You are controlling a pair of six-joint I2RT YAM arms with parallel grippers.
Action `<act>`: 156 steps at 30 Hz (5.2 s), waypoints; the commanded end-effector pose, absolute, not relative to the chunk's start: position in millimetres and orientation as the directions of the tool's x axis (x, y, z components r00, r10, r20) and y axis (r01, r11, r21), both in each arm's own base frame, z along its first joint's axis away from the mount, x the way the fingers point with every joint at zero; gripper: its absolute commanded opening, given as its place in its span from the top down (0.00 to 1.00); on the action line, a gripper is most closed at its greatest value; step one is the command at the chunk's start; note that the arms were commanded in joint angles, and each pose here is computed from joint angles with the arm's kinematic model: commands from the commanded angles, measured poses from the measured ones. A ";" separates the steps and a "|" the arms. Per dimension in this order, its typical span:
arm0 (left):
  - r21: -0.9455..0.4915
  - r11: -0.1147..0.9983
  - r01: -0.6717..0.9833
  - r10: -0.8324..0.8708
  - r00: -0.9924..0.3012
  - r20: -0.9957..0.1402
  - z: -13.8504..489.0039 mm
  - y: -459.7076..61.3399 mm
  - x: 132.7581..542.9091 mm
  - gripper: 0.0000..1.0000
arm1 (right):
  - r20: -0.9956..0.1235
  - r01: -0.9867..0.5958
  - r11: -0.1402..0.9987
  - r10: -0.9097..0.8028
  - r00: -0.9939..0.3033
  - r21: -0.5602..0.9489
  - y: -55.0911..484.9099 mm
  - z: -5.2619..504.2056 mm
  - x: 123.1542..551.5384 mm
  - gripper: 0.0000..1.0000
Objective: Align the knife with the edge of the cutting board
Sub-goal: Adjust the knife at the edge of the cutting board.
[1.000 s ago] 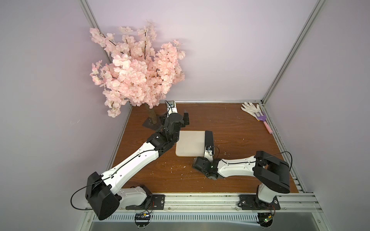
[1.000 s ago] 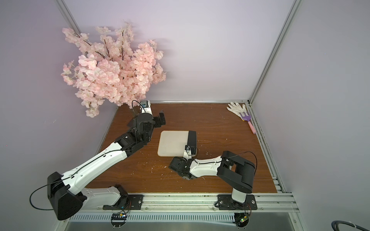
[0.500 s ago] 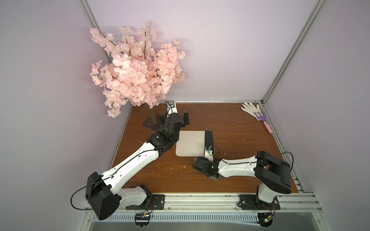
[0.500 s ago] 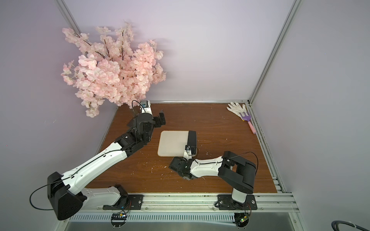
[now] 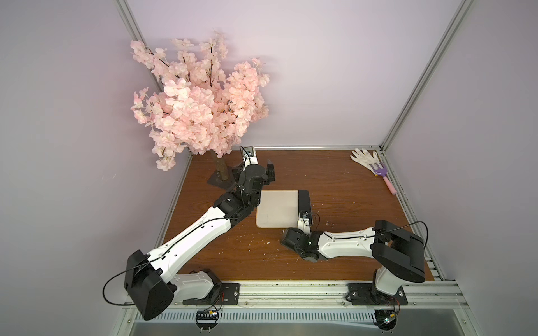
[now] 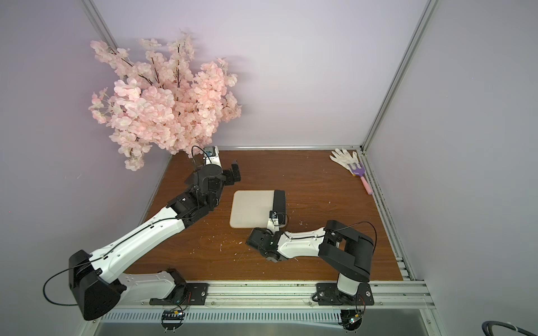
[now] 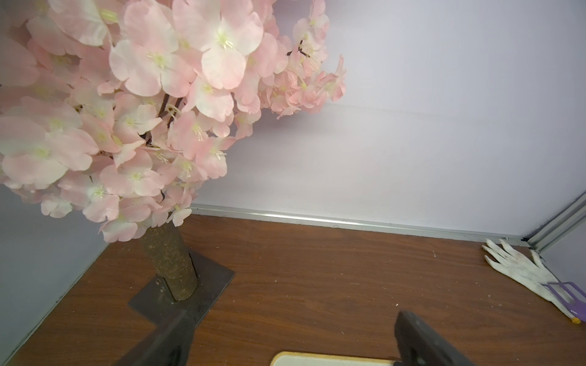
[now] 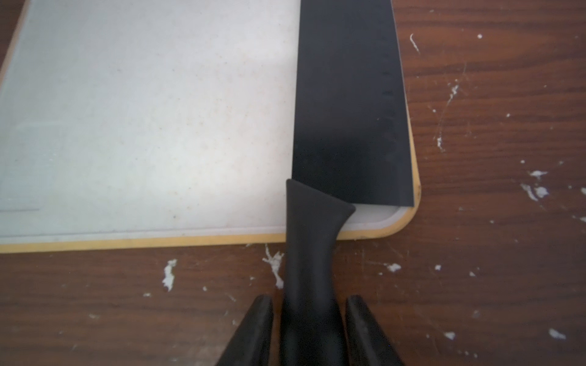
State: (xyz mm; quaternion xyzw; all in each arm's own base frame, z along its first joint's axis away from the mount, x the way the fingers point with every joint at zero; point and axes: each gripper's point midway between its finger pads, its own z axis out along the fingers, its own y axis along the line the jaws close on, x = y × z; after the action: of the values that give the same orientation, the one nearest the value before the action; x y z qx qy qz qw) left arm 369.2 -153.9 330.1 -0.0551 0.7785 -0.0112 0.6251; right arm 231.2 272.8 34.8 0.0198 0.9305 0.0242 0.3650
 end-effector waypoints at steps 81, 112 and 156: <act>-0.059 0.990 -0.129 -0.087 -0.223 -0.971 320.4 -136.8 382.0 0.00 | -0.655 -0.042 0.998 -0.068 -0.753 -0.056 258.7 25.1 234.6 0.76; -0.072 0.989 -0.127 -0.099 -0.222 -0.970 321.3 -135.7 382.2 0.00 | -0.691 0.028 0.998 -0.023 -0.723 -0.063 263.3 28.7 239.9 0.81; -0.065 0.989 -0.133 -0.095 -0.231 -0.968 317.1 -134.4 385.3 0.00 | -0.741 0.042 0.994 -0.049 -0.670 -0.104 249.3 51.3 247.4 0.85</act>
State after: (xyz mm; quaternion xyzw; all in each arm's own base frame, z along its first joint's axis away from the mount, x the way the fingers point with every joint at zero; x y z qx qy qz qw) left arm 381.7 -137.8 320.9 -0.0678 0.7834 0.0116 0.6177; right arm 236.5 257.0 28.9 -0.0171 0.9270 -0.0437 0.3720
